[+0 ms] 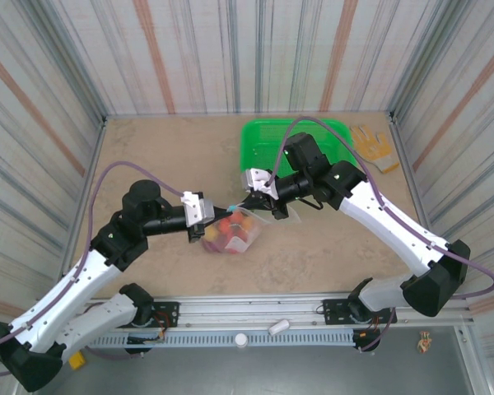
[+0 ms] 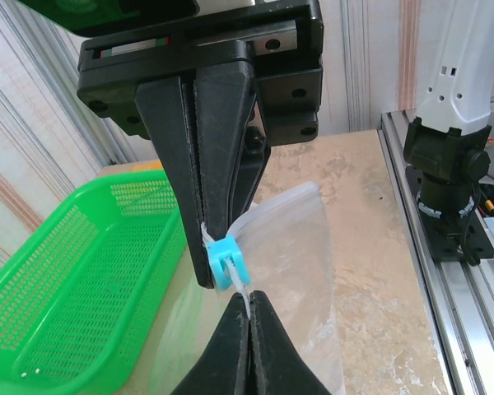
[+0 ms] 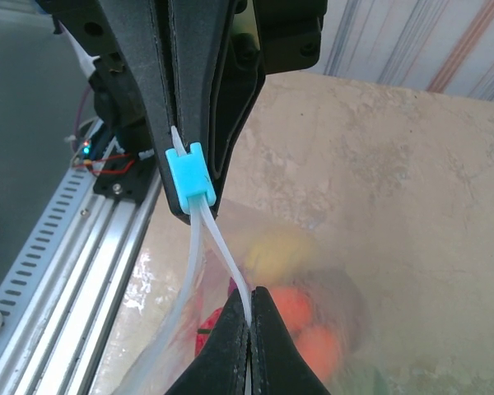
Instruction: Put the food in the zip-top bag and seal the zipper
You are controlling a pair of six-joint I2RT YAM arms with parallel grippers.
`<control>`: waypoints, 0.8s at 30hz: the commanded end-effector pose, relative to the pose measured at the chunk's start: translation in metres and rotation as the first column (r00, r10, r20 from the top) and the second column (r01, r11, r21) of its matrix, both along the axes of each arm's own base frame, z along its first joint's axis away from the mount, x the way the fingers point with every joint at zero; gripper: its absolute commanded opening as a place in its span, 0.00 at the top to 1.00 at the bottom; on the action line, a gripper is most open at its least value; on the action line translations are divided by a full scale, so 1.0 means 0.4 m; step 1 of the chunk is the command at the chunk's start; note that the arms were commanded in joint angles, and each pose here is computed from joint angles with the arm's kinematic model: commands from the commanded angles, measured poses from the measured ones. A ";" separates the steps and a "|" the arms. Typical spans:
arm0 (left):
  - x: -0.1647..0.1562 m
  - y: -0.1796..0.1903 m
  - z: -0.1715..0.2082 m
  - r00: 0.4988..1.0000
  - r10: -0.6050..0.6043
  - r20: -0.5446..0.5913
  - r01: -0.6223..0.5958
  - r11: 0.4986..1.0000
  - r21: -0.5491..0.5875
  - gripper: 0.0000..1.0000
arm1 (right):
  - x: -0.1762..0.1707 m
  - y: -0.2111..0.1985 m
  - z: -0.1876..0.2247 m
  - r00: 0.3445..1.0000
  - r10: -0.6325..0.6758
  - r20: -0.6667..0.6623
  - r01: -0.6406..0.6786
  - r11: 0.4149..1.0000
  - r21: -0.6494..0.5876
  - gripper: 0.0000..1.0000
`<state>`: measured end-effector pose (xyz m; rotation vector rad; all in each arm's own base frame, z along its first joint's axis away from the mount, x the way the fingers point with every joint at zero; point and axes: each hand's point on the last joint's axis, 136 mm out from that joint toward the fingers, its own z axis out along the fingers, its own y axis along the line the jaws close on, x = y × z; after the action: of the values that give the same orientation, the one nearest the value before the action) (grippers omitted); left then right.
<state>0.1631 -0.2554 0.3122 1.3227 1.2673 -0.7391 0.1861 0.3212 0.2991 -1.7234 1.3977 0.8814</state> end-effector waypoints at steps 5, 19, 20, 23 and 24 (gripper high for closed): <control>0.001 -0.004 0.015 1.000 -0.007 0.020 0.008 0.999 -0.040 0.89 | -0.010 0.002 0.008 0.999 0.001 -0.042 0.000 1.000 0.016 1.00; 0.001 -0.007 0.013 1.000 -0.011 0.014 0.011 0.999 -0.046 1.00 | -0.006 0.012 -0.001 0.999 -0.010 -0.047 0.010 1.000 0.001 1.00; 0.001 -0.007 0.011 1.000 -0.011 0.013 0.011 0.999 -0.045 1.00 | -0.001 0.010 -0.002 0.999 -0.023 -0.037 0.023 1.000 -0.003 0.99; 0.003 -0.002 0.012 1.000 -0.001 0.018 0.002 0.999 -0.045 1.00 | 0.015 -0.002 0.010 0.997 -0.075 0.007 0.075 0.997 -0.007 0.83; 0.005 0.000 0.011 1.000 0.007 0.021 -0.006 0.999 -0.046 1.00 | 0.017 -0.009 0.016 0.996 -0.090 0.024 0.090 0.996 -0.014 0.82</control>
<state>0.1653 -0.2573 0.3149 1.2978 1.2502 -0.7497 0.1915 0.3227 0.2981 -1.6930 1.4436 0.8597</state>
